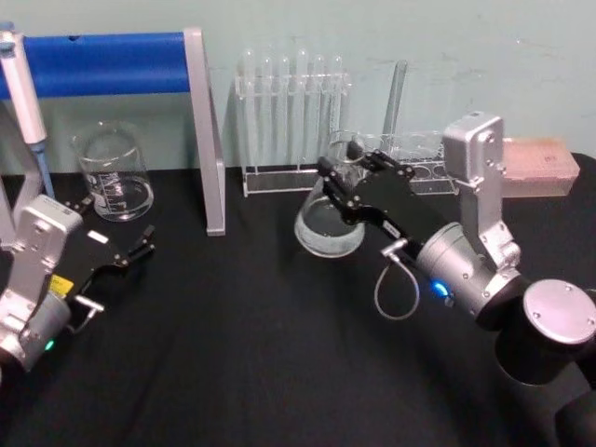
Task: Grasp the erlenmeyer flask with one hand, shake it three times, then place it back.
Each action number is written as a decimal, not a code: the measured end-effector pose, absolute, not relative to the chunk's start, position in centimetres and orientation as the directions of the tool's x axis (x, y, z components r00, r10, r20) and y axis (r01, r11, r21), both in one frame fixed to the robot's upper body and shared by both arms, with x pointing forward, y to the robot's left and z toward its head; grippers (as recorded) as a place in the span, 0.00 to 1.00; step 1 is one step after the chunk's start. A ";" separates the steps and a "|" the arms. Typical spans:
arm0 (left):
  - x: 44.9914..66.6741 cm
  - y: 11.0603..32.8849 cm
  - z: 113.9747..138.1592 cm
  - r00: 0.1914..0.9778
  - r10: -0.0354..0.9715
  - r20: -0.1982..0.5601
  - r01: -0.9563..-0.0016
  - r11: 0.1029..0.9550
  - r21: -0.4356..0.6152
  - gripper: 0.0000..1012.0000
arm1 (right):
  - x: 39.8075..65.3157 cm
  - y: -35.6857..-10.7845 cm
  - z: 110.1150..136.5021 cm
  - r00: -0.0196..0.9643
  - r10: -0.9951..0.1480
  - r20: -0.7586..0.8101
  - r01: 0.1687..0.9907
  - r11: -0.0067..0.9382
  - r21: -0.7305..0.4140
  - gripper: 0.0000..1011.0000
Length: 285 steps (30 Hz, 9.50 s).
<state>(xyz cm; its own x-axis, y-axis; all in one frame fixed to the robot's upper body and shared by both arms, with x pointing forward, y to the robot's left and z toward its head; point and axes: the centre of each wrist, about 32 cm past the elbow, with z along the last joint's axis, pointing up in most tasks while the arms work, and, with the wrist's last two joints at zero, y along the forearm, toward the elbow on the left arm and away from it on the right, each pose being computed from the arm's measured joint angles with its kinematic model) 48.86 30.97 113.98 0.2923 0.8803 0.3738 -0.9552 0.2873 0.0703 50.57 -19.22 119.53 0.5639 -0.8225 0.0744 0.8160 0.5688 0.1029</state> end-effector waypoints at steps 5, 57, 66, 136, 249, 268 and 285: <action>48.9 31.0 114.0 0.292 0.880 0.374 -0.955 0.287 0.070 0.99 | 50.8 -18.7 119.5 0.595 -0.800 0.074 0.794 0.600 0.100 0.44; 48.9 31.0 114.0 0.292 0.880 0.374 -0.955 0.287 0.070 0.99 | 51.3 -21.5 115.9 0.795 -0.605 0.037 0.606 0.795 -0.009 0.44; 48.9 31.0 114.0 0.292 0.880 0.374 -0.955 0.287 0.070 0.99 | 51.4 -21.4 115.2 0.809 -0.588 0.026 0.588 0.808 -0.026 0.44; 48.9 31.0 114.0 0.292 0.880 0.374 -0.955 0.287 0.070 0.99 | 51.4 -21.8 114.4 0.823 -0.568 0.013 0.567 0.820 -0.075 0.44; 48.9 31.0 114.0 0.292 0.880 0.374 -0.955 0.287 0.070 0.99 | 50.7 -24.1 112.8 0.282 -0.959 0.010 0.950 0.277 -0.145 0.99; 48.9 31.0 114.0 0.292 0.880 0.374 -0.955 0.287 0.070 0.99 | 50.6 -24.2 112.8 0.281 -0.960 0.012 0.950 0.277 -0.145 0.99; 48.9 31.0 114.0 0.292 0.880 0.374 -0.955 0.287 0.070 0.99 | 50.5 -24.2 112.8 0.279 -0.960 0.012 0.951 0.275 -0.144 0.99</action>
<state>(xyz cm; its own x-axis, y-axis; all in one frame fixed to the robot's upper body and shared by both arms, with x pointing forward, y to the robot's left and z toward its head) 48.86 30.97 113.98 0.2922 0.8803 0.3738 -0.9553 0.2873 0.0702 50.53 -24.22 112.79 0.2791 -0.9602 0.0121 0.9508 0.2746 -0.1437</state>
